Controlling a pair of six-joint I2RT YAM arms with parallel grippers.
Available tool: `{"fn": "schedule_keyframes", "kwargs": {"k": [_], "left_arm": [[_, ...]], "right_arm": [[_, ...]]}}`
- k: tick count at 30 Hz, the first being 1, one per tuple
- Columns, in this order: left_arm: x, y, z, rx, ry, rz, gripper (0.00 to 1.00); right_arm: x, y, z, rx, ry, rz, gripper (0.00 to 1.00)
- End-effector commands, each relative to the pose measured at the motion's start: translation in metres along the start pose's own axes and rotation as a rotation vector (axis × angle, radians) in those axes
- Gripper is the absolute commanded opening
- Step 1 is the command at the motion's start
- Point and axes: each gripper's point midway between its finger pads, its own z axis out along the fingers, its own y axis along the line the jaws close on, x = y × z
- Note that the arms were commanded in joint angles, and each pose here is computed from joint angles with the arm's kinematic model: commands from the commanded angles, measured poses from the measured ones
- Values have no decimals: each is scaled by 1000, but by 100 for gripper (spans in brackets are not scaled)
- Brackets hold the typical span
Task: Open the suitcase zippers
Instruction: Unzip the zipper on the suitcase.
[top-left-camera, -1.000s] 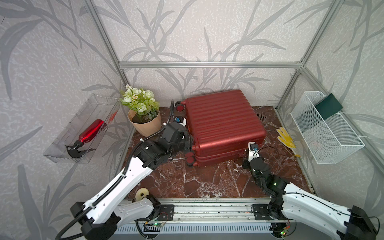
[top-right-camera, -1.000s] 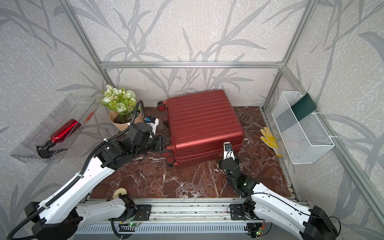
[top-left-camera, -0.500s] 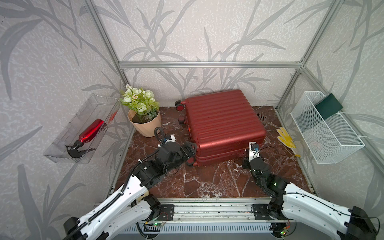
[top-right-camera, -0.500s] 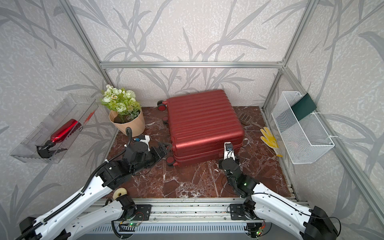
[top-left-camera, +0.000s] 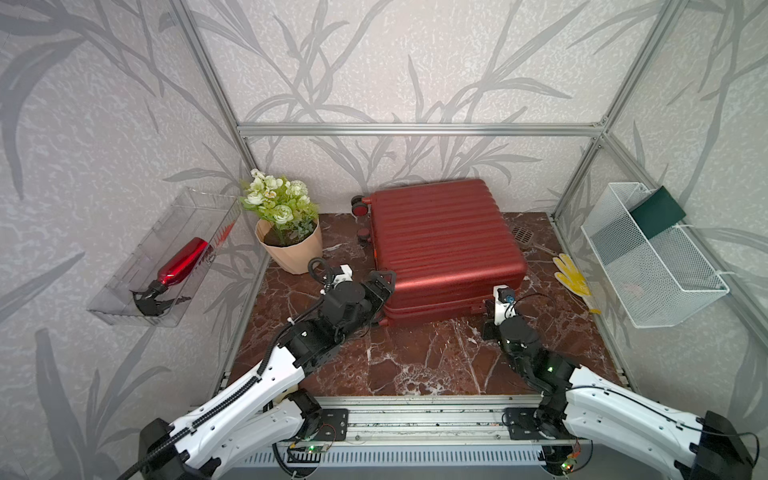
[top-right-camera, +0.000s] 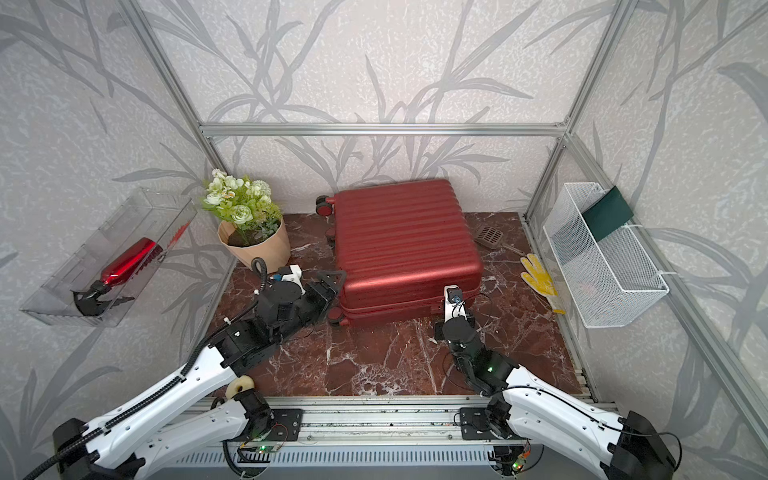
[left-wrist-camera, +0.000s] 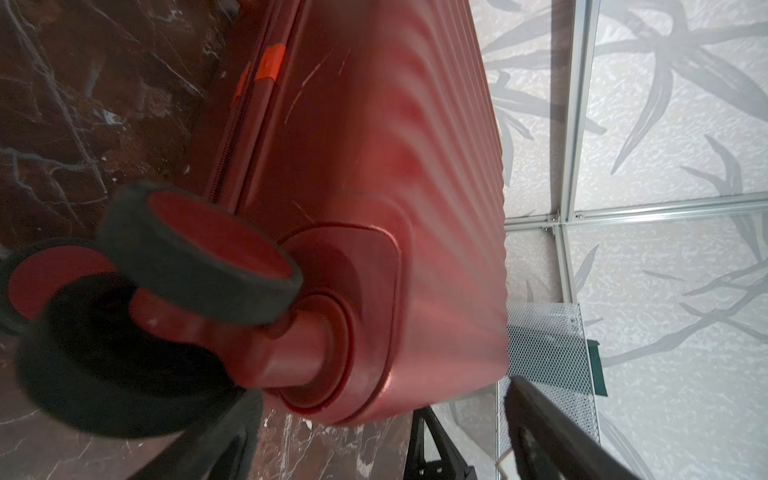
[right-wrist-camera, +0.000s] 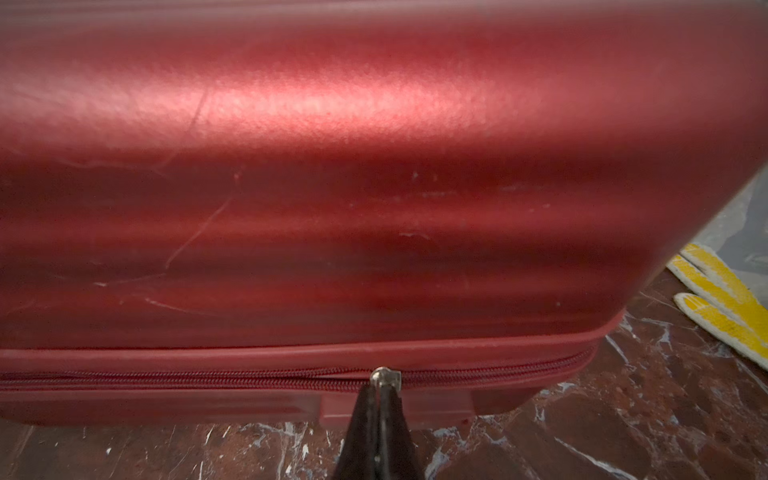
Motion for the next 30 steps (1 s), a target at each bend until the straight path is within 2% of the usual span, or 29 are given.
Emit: {"fn": "schedule_keyframes", "kwargs": {"k": [1,8,13,17,20,24,27,30], "left_arm": [[-24,1,-6,12,-132,-23,86],[-43,31,0,-14,-225,-83,81],[-50,34,15,-20,-235,-104,77],[-58,35,21,-19,-259,-116,69],[-59,34,22,-21,-258,-112,58],[-61,39,24,-32,-250,-108,36],[-65,46,26,-57,-238,-110,20],[-75,57,22,-111,-243,-94,10]], "right_arm": [[14,16,-4,-92,47,-5,0],[17,19,-3,-108,46,8,0],[17,24,-2,-124,48,9,0],[17,25,-2,-127,45,7,0],[16,23,-2,-119,40,-1,0],[13,18,-2,-93,17,-25,0],[11,6,-2,-26,-12,-37,0],[8,-7,-4,32,-35,-41,0]]}}
